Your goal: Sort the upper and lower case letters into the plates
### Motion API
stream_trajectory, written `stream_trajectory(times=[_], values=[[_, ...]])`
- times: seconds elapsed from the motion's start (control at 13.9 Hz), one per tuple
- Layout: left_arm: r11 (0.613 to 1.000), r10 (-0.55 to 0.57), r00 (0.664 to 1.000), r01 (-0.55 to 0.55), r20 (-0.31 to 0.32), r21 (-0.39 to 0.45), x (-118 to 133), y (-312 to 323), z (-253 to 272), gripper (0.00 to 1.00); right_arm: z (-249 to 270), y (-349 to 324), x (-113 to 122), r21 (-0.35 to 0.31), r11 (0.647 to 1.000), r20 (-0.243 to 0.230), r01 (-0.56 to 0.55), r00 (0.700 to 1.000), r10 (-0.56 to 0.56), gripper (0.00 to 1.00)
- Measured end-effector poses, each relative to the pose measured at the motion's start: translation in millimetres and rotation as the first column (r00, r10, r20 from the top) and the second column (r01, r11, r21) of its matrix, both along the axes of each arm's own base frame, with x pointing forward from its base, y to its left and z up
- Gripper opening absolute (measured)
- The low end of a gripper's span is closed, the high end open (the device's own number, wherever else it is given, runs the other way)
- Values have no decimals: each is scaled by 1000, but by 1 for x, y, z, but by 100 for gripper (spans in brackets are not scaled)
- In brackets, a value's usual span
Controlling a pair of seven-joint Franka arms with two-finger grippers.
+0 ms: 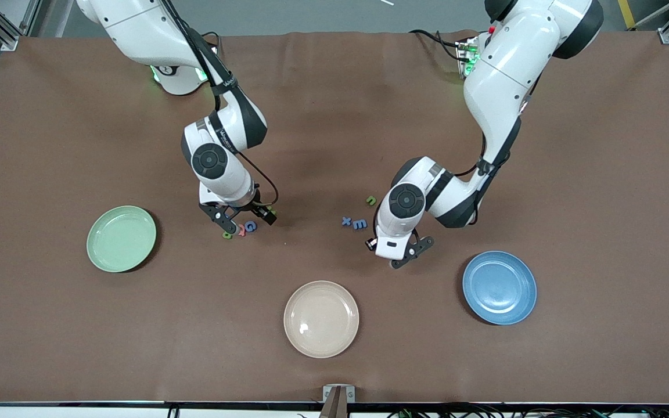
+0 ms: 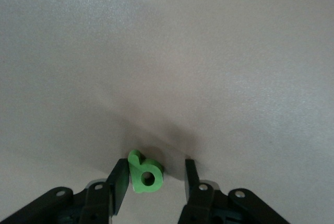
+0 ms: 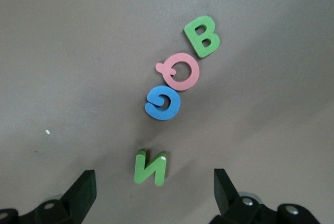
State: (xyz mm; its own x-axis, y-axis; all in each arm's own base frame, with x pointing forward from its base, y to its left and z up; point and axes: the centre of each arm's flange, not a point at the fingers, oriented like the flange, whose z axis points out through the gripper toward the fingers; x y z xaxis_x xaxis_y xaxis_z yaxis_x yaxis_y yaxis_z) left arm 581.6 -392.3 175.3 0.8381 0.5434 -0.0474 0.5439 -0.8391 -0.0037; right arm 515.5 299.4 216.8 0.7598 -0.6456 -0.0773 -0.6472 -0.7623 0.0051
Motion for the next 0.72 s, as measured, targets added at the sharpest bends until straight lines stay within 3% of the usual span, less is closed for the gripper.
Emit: stream_trajectory(times=[0.14, 0.22, 0.29, 0.43, 0.72], values=[[1000, -2, 1000, 2, 2, -3, 0, -2, 1, 30, -5, 3, -2, -3, 1000, -4, -3, 1000, 3, 94], [1000, -2, 1000, 2, 2, -3, 0, -2, 1, 27, -7, 4, -2, -3, 1000, -6, -4, 1000, 4, 94], [1000, 0, 1000, 0, -1, 0, 0, -1, 2, 27, -11, 6, -1, -5, 1000, -8, -4, 1000, 4, 86], [1000, 18, 1000, -18, -8, 23, 10, 13, 9, 27, -19, 9, 2, -7, 1000, -13, -6, 1000, 5, 80], [998, 36, 998, -39, 53, 56, 71, 111, 73, 27, -34, 17, 5, -11, 1000, -21, -14, 1000, 13, 76]])
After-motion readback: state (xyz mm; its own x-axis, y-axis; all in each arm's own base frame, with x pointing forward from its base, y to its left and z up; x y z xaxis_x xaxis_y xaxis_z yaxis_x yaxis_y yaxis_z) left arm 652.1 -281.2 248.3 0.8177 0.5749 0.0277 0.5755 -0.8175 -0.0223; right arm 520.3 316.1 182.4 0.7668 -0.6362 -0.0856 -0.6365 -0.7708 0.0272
